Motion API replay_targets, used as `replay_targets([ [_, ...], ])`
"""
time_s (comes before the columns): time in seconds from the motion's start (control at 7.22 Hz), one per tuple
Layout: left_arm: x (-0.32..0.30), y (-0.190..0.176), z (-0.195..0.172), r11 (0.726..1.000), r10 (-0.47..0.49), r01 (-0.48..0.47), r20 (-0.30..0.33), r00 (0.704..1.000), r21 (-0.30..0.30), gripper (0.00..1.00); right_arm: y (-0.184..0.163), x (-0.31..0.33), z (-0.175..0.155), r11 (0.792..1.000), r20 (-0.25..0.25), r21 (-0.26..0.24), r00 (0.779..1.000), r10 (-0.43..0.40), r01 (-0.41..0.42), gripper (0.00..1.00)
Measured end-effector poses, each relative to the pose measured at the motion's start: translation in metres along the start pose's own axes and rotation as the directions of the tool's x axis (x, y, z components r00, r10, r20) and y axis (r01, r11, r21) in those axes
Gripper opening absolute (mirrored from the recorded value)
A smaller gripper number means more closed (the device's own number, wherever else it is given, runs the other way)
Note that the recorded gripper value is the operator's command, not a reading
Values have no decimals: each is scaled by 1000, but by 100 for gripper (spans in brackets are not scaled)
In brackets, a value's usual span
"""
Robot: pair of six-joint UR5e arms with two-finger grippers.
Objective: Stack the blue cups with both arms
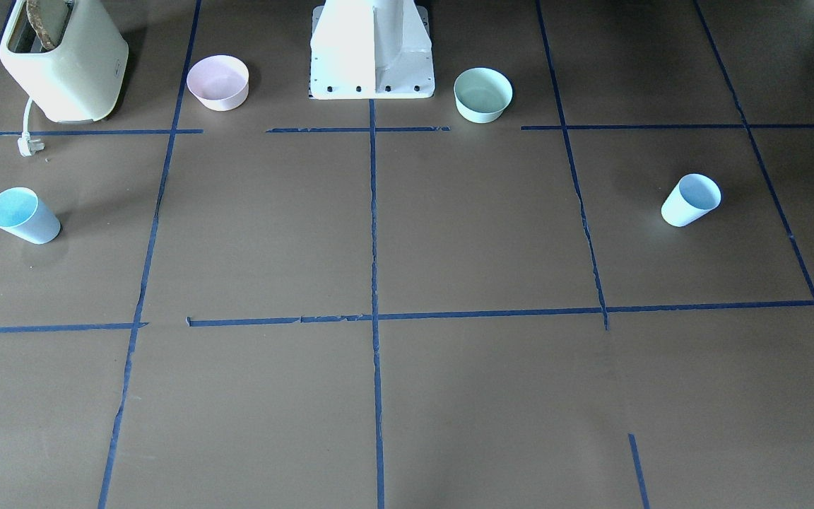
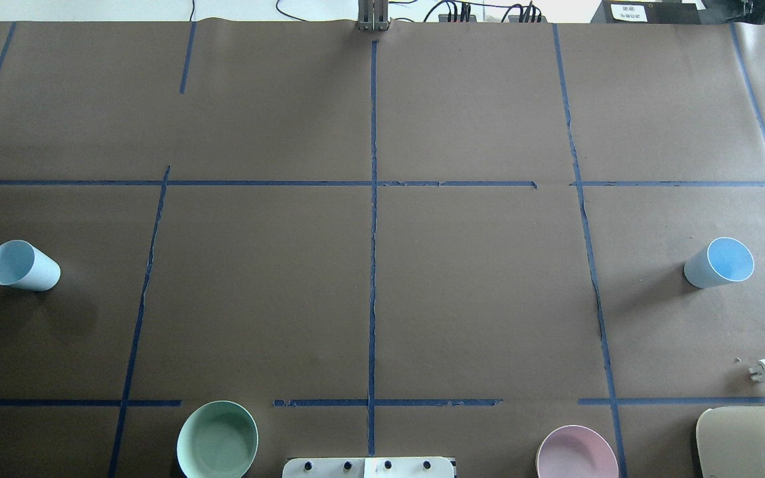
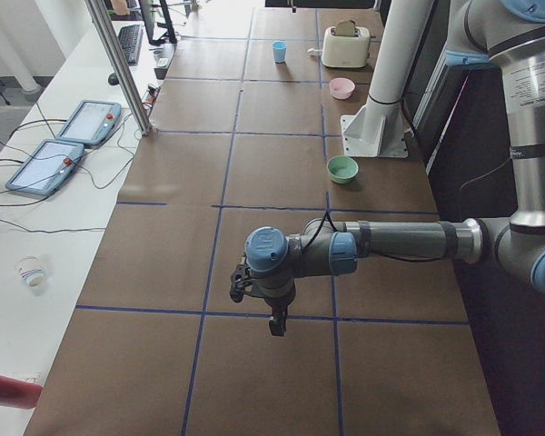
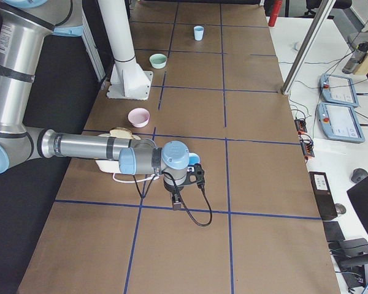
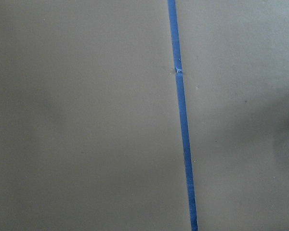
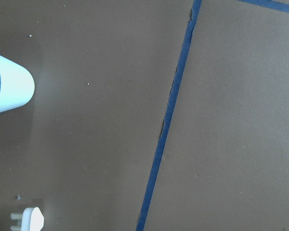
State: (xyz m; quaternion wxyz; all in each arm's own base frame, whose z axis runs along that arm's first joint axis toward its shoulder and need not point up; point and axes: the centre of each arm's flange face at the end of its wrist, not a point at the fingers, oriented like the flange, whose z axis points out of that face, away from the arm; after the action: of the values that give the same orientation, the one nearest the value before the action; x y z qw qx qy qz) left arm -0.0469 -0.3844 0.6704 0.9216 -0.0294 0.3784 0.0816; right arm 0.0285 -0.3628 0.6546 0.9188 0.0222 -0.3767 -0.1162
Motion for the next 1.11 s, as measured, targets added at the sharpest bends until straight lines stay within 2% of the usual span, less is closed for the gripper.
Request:
replay_targets([
  [0.69,14,-5,-14,999,27,-27,6,1000,29,100,0,0,0,1000,0,0,1000,-2,2,100],
  [0.83,20,-11,-22,998,40,-41,6,999,46,100,-1,-1,0,1000,1,0,1000,-3,3,100],
  [1.11,47,-51,-56,984,118,-121,27,993,128,100,-1,-1,0,1000,2,0,1000,-5,5,100],
])
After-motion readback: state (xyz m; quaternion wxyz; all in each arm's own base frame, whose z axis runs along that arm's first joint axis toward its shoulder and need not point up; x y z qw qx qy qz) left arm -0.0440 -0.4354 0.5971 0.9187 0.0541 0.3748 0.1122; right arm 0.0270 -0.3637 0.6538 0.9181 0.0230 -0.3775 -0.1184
